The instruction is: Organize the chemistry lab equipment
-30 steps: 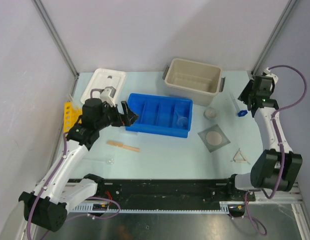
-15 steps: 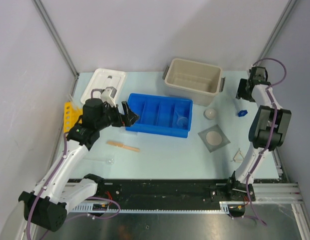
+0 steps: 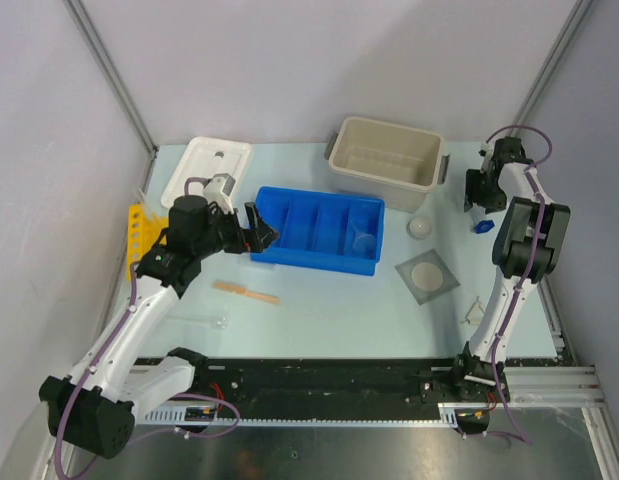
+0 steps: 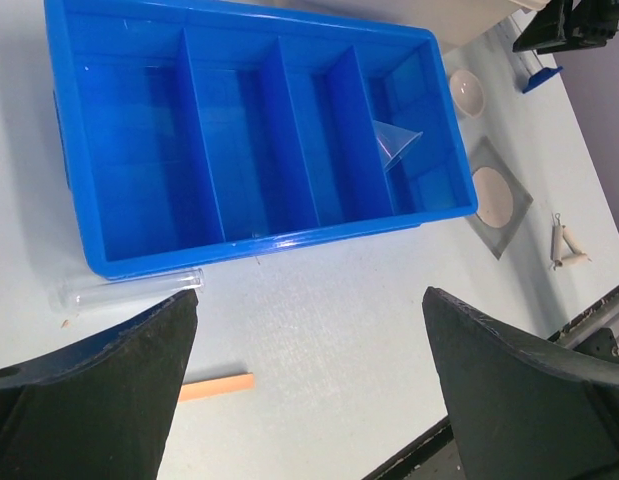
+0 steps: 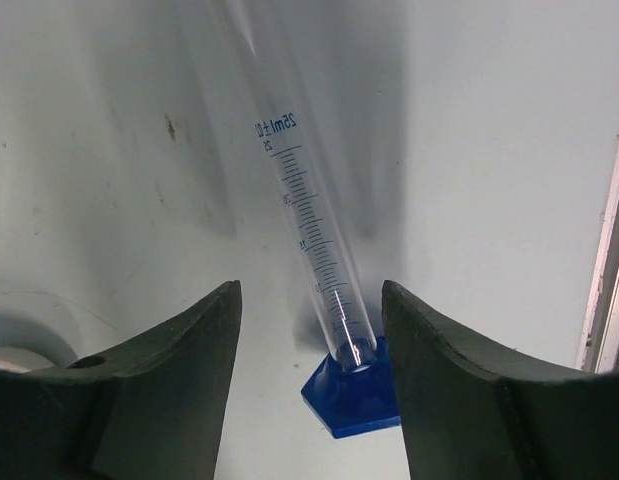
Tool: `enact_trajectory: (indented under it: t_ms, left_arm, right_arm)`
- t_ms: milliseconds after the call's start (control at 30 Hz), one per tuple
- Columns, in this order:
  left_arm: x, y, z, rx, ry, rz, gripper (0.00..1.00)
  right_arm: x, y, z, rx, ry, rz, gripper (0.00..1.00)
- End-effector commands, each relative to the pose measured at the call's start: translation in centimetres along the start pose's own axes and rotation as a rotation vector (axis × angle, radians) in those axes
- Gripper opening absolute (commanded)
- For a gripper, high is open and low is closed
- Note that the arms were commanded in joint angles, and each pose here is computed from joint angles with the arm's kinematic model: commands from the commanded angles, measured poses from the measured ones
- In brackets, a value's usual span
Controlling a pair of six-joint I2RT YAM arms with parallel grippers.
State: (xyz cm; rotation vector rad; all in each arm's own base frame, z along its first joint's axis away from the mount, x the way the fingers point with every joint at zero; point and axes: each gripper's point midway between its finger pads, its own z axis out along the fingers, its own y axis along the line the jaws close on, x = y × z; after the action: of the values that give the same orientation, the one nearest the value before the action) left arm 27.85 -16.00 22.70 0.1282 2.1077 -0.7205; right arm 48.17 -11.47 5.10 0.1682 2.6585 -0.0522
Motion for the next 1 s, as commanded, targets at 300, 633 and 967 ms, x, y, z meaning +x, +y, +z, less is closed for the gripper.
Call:
enact_trajectory:
  t_ms: [300,633,967]
  left_arm:
    - [-1.3,-0.1,-0.3,-0.010,-0.045,0.025,0.99]
    - [-1.5,-0.2,-0.5,-0.008,-0.051,0.027,0.99]
    - [-1.5,-0.4,-0.7,-0.001,-0.056,0.028,1.00]
  right_arm:
    - [-0.4,-0.9,1.2,0.053,0.041,-0.035,0.57]
    - [0.8,-0.2,2.1,0.121,0.087,-0.052,0.48]
    - [0.4,0.8,0.0,0.149,0.061,0.015,0.32]
